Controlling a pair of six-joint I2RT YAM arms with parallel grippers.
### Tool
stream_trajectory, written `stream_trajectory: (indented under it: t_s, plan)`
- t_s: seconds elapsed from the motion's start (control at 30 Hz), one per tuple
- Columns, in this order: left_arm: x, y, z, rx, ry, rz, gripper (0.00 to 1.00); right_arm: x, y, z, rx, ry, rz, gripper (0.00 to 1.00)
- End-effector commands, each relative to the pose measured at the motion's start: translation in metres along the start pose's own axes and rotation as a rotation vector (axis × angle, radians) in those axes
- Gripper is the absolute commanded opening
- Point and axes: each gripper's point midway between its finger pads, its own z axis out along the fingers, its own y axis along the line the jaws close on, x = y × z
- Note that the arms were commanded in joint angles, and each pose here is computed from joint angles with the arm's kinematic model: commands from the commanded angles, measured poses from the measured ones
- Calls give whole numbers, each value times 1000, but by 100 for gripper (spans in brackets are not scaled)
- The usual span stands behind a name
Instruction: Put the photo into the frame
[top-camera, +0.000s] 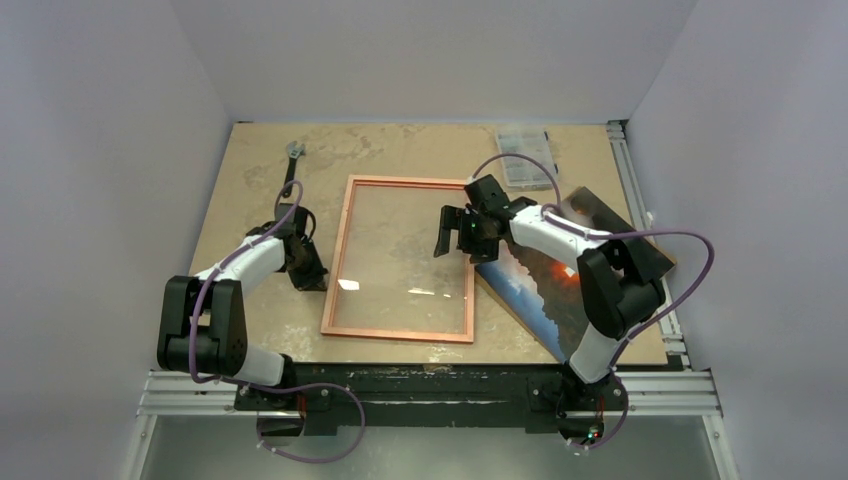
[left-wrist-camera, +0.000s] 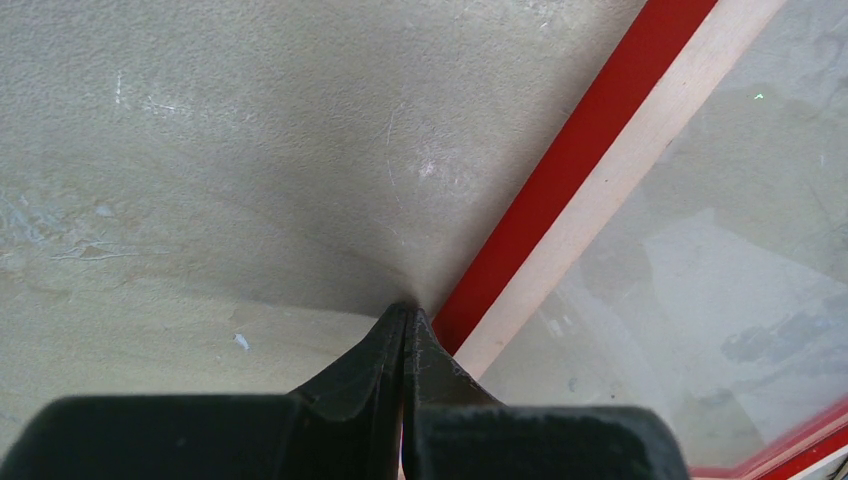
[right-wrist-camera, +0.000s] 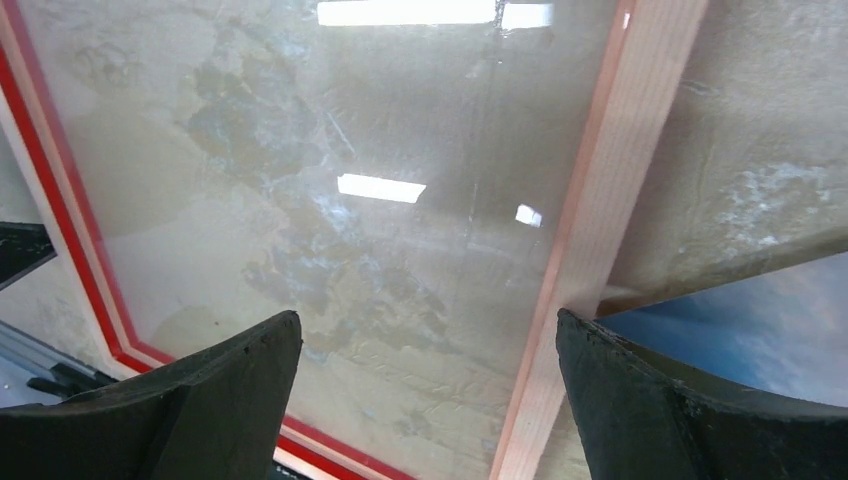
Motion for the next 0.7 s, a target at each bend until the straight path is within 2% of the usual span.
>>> stream_trajectory:
  t_s: [0.0,0.23,0.4,0.53,0.67]
  plan:
    - [-11,-10,-8,28,-32,31,0,-21,5,-22,23,-80,-39,97]
    - [-13,-12,-12,42,-46,34,0,-24,12,-29,-11,-89,-35,96]
    - [-16,-17,-20,71,-76,39,2,-28,-11,-25,3,-75,25,93]
    - [-20,-28,-31,135,-107,47,17,-31,-36,-22,-24,-54,96,87]
    - [-26,-46,-53,242,-169,64,44,-26,-47,-16,-21,-26,89,78]
